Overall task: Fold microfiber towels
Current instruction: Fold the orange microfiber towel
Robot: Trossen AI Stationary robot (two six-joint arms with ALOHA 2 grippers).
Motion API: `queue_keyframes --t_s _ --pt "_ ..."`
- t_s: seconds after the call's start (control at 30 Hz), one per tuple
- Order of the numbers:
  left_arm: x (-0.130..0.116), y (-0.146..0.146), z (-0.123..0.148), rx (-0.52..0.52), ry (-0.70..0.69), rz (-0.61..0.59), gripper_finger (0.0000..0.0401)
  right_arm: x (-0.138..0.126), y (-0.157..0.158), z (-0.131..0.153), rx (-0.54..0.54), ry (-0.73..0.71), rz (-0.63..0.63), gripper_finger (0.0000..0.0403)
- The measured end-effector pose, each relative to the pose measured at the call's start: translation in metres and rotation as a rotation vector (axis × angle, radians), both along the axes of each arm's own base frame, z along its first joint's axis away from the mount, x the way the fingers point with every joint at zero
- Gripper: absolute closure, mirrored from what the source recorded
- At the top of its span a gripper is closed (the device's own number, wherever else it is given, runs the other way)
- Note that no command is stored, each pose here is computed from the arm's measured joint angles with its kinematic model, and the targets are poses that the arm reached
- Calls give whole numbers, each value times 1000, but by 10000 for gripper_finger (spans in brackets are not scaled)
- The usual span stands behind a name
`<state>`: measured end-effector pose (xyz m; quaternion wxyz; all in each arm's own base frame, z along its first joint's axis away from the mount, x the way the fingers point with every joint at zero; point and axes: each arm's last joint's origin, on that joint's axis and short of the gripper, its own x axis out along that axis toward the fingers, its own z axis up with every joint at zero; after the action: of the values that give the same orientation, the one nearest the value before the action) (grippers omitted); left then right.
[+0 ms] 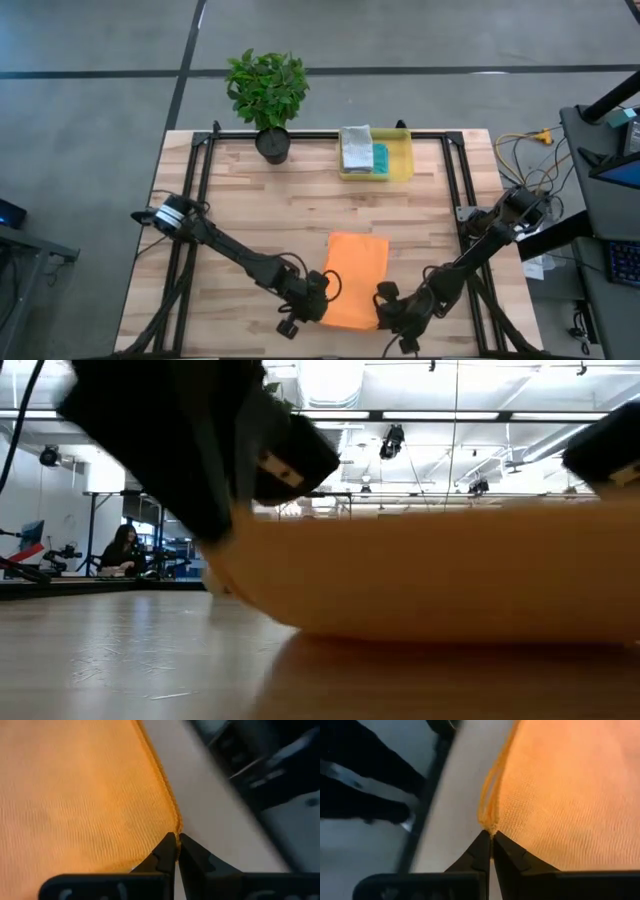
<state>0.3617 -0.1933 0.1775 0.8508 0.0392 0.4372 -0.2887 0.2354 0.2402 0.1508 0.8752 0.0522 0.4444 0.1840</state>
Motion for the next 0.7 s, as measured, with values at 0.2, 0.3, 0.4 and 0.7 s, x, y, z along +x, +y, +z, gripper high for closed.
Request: queue_keyframes --t_s 0.2,0.3,0.4,0.7 --pt "2 4 17 -137 -15 -49 401 -2 6 13 151 -36 -57 390" --pt "7 13 19 -240 5 -84 401 -4 5 9 236 -50 -98 392" --pt "13 28 16 -320 32 -58 401 -8 2 4 366 -91 -137 393" --pt "18 66 -4 -477 21 4 401 -33 -23 -24 602 -133 -374 394"
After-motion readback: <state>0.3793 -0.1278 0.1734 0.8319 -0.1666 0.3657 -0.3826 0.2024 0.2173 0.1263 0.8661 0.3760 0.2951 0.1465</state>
